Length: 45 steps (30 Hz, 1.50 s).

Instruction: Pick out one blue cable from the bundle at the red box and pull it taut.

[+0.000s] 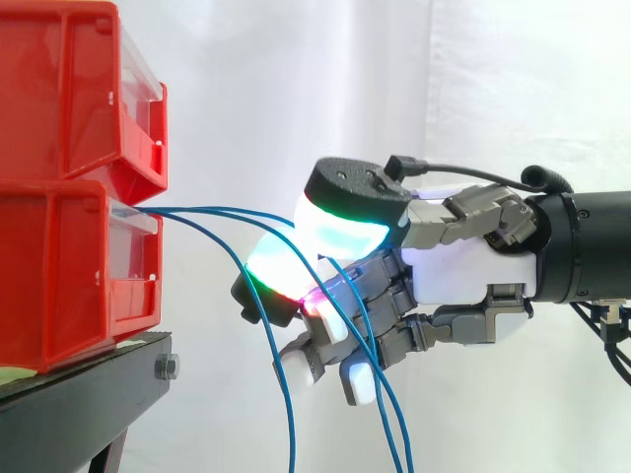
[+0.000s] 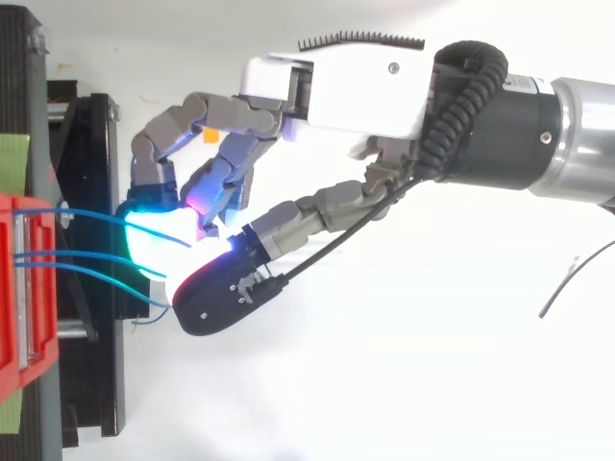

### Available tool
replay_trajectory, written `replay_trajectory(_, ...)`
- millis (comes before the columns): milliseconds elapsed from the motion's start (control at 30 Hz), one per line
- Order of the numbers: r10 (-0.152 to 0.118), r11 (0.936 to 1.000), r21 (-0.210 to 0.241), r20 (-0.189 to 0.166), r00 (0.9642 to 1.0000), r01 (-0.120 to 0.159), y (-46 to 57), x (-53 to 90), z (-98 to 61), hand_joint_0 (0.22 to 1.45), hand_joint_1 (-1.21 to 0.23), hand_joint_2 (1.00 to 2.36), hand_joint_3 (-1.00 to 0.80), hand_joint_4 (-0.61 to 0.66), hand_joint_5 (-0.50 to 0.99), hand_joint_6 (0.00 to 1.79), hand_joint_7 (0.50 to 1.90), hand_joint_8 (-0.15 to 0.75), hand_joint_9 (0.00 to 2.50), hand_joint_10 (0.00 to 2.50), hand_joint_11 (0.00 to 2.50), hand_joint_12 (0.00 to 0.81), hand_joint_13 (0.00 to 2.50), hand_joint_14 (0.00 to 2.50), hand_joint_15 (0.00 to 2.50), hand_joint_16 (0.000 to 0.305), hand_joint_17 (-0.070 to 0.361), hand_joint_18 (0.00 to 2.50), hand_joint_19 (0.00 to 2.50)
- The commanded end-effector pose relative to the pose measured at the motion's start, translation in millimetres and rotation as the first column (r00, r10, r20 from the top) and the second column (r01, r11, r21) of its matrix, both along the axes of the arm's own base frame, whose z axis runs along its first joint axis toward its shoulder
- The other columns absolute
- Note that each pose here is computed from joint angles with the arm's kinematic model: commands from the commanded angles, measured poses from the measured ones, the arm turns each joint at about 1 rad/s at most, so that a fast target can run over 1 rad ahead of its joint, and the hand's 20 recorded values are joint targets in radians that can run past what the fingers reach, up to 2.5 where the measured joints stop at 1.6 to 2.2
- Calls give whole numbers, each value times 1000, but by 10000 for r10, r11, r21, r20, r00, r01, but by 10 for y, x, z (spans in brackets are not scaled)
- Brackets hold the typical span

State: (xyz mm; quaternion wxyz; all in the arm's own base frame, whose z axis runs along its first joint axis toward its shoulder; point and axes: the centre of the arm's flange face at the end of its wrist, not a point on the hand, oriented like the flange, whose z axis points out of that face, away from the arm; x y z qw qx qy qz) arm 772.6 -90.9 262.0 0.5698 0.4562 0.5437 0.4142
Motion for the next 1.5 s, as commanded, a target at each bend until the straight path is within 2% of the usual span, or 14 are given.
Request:
replay_trajectory(0,6,10000,8,0,10000,-6,1,-1,1,599,-652,1000,-500,138,-173,870,1078,309,1032,24,813,284,839,14,375,41,92,879,712)
replay_trajectory(100,-10,10000,23,1,10000,10,-11,-2,1,593,-642,1000,-500,140,-171,869,1070,311,1035,24,813,282,840,13,375,41,92,884,712)
replay_trajectory(233,-10,10000,23,1,10000,10,-11,-2,1,561,-732,1000,-500,150,-167,863,1104,316,1046,25,811,275,854,14,374,42,94,898,697)
replay_trajectory(433,-56,10000,23,1,10000,56,-16,-3,1,493,-543,1000,-500,163,-162,844,1055,327,1069,24,787,300,869,13,367,46,103,940,686)
replay_trajectory(533,-40,10000,24,16,10000,40,-4,2,8,515,-421,1000,-500,146,-162,837,1054,324,1064,24,789,289,851,13,369,44,100,921,695)
replay_trajectory(667,-56,10000,21,-14,10000,56,-16,-1,-11,572,-373,1000,-500,133,-162,831,1073,309,1036,24,775,274,820,15,371,41,92,871,718)
replay_trajectory(833,-119,9997,234,-15,9999,119,-43,-6,-13,614,-461,1000,-500,128,-178,845,1108,304,975,23,760,272,782,13,376,41,91,815,718)
replay_trajectory(933,-138,9983,567,-37,9999,140,-55,-15,-7,617,-507,1003,-470,127,-181,851,1091,303,965,24,766,271,772,13,374,41,92,805,722)
replay_trajectory(1167,-139,9979,638,-93,9999,144,-55,-21,-13,616,-614,1013,-367,122,-185,860,1125,307,950,23,765,275,759,13,360,41,93,800,715)
replay_trajectory(1300,-216,9977,645,-168,9996,226,-63,-27,-30,614,-628,1015,-328,113,-185,876,1095,308,951,24,776,276,760,14,359,41,93,800,713)
replay_trajectory(1433,-231,9977,629,-169,9996,241,-65,-29,-36,617,-627,1012,-368,126,-185,877,1089,307,956,25,773,277,761,13,356,41,93,804,723)
replay_trajectory(1467,-231,9976,644,-168,9996,241,-65,-27,-30,606,-547,1007,-432,127,-185,875,1090,307,960,21,769,276,766,13,364,41,93,804,730)
